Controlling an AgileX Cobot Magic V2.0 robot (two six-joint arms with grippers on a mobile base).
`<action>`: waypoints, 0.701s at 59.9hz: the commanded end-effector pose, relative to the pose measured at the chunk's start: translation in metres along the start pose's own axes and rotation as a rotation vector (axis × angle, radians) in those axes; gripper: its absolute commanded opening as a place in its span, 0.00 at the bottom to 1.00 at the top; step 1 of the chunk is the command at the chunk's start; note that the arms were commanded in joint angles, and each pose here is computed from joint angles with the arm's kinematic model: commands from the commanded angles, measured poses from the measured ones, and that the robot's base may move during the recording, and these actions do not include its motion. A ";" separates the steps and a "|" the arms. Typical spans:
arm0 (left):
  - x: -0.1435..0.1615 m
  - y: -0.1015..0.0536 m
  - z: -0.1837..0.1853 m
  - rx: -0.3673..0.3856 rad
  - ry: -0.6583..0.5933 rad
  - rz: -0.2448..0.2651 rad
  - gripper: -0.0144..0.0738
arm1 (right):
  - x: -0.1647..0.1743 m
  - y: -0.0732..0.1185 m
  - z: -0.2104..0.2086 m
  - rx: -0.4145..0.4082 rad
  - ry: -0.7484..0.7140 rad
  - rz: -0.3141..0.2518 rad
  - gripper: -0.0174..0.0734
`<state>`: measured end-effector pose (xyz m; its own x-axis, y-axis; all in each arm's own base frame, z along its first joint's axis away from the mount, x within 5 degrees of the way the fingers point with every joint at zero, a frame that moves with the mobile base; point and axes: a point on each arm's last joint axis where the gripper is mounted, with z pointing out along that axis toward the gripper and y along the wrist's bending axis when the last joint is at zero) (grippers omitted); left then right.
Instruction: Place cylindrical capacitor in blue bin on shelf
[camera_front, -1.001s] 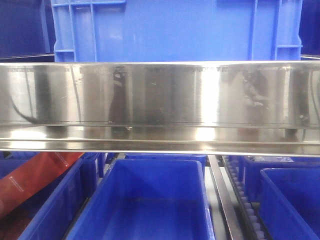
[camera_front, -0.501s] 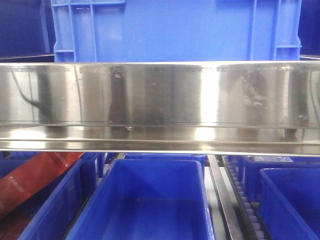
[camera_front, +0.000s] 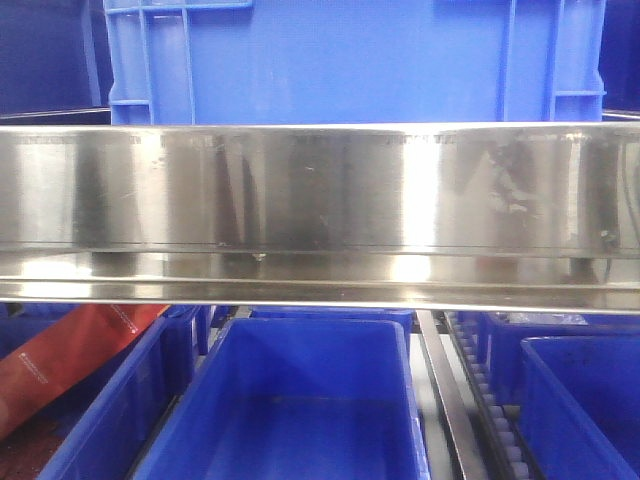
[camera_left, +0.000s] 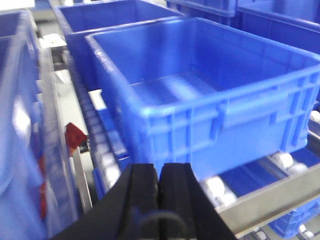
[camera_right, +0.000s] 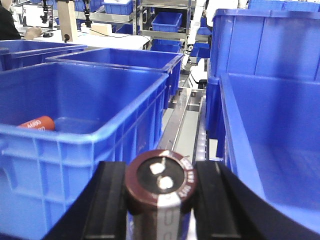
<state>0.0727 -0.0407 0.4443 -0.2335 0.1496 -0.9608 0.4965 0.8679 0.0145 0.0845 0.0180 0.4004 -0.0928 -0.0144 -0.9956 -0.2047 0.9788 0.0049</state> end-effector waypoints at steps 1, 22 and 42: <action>0.014 0.002 -0.013 -0.009 -0.029 -0.014 0.04 | -0.019 0.000 0.007 -0.001 -0.043 -0.004 0.06; 0.027 0.004 -0.023 -0.014 -0.032 -0.045 0.04 | -0.102 0.031 0.089 -0.195 0.013 -0.056 0.06; 0.027 0.004 -0.023 -0.012 -0.032 -0.046 0.04 | -0.103 0.085 0.216 -0.325 0.268 -0.101 0.06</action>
<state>0.0501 -0.0236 0.4244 -0.2345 0.1080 -0.9661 0.4805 0.8768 -0.0186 0.2666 0.1343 0.4889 -0.2678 -0.1715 -0.9481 -0.5046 0.8632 -0.0137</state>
